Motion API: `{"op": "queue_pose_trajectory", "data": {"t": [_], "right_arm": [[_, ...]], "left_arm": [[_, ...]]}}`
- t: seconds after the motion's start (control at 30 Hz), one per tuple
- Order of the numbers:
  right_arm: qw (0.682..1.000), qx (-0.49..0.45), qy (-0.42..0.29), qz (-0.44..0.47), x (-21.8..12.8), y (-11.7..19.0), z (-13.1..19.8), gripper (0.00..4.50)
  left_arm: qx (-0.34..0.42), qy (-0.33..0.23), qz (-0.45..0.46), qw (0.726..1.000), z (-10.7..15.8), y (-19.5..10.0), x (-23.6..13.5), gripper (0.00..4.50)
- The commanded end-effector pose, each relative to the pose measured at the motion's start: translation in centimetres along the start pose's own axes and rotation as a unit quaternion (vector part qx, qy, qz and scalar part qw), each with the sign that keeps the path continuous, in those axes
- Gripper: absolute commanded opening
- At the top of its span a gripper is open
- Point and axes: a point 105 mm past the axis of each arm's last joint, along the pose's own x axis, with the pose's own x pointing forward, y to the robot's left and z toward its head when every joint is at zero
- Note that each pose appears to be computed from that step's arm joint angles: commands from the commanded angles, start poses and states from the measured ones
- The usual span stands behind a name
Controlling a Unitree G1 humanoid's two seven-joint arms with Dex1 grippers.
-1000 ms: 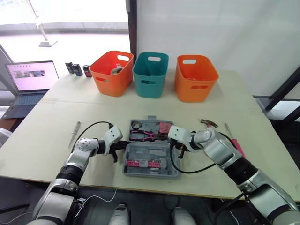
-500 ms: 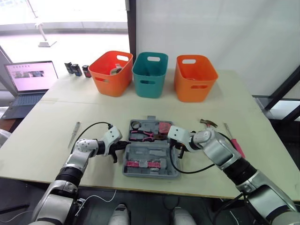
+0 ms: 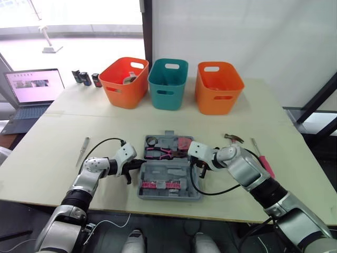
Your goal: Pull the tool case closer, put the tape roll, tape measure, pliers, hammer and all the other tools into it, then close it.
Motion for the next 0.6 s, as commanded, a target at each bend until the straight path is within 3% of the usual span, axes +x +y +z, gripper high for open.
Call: {"op": "queue_pose_trajectory", "data": {"t": [0.03,0.2,0.3,0.43,0.53,0.6], "right_arm": [[1.0,0.01,0.009,-0.008,-0.5,-0.4,-1.1,0.0],[0.998,0.032,0.021,-0.045,-2.3,-2.2,-3.9,0.0],[0.997,0.04,-0.013,-0.062,-4.1,-2.9,-4.2,0.0],[0.987,0.077,-0.11,-0.083,-8.4,-3.5,-4.3,0.0],[0.978,0.1,-0.149,-0.108,-11.3,-3.8,-5.6,0.77],[0.973,0.123,-0.166,-0.106,-13.4,-3.3,-7.1,1.74]], "left_arm": [[0.005,0.005,-0.007,1.0,-0.1,-0.2,0.0,0.05],[0.009,0.018,0.011,1.0,-0.5,0.9,-1.6,0.05],[0.006,0.014,0.028,0.999,-0.4,1.9,-3.4,0.05],[0.01,-0.014,0.072,0.997,0.8,3.9,-8.8,0.05],[0.007,-0.031,0.079,0.996,1.3,4.2,-12.6,0.0],[0.008,-0.023,0.093,0.995,1.2,4.3,-15.7,0.0]]}}
